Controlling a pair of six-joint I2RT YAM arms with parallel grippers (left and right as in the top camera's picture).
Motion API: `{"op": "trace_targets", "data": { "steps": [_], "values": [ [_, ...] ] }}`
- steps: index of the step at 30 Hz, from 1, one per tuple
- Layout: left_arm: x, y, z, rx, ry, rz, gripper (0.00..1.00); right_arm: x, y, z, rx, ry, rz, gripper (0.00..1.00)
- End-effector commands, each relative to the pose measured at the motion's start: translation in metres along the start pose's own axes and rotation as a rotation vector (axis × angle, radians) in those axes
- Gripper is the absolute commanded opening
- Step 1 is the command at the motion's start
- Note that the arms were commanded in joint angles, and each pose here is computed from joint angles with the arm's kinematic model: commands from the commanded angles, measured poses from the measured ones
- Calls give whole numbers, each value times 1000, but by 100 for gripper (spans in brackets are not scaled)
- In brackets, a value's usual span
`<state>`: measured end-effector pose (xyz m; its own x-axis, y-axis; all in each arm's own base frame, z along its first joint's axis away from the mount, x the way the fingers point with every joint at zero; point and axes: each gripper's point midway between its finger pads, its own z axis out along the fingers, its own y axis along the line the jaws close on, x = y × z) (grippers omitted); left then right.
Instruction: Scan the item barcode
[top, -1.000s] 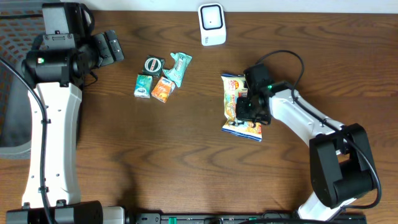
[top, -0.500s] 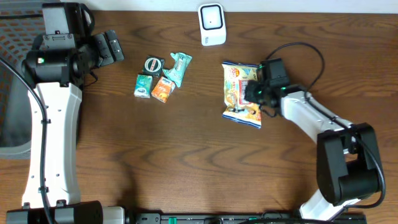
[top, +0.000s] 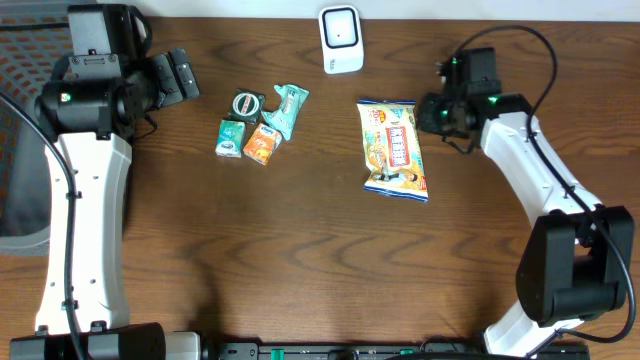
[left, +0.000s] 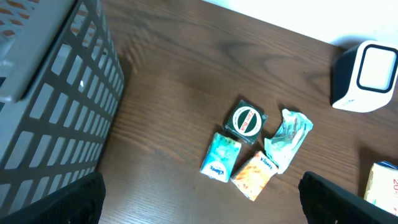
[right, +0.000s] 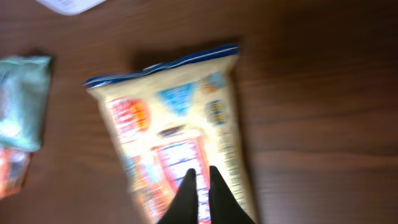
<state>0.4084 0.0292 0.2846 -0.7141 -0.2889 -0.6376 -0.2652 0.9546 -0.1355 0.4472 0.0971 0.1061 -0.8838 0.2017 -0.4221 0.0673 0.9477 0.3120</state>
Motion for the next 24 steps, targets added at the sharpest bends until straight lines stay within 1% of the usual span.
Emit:
{"op": "trace_targets", "data": {
  "steps": [1, 7, 13, 15, 19, 22, 24],
  "values": [
    [2, 3, 3, -15, 9, -8, 98, 32, 30, 5, -41, 112, -117, 1],
    [2, 3, 3, -15, 9, -8, 98, 75, 31, 43, -10, 266, -139, 1],
    [2, 2, 3, -15, 9, -8, 98, 110, 8, 85, 50, 399, -79, 1],
    [2, 2, 3, -15, 9, -8, 98, 116, 3, 96, 69, 412, -66, 1],
    [2, 2, 3, -15, 9, -8, 98, 107, -10, 114, 119, 359, -62, 1],
    [2, 2, 3, -15, 9, -8, 98, 83, -13, 121, 113, 266, -53, 1],
    [2, 3, 3, -15, 9, -8, 98, 56, -14, 119, 96, 200, -45, 1]
  ]
}}
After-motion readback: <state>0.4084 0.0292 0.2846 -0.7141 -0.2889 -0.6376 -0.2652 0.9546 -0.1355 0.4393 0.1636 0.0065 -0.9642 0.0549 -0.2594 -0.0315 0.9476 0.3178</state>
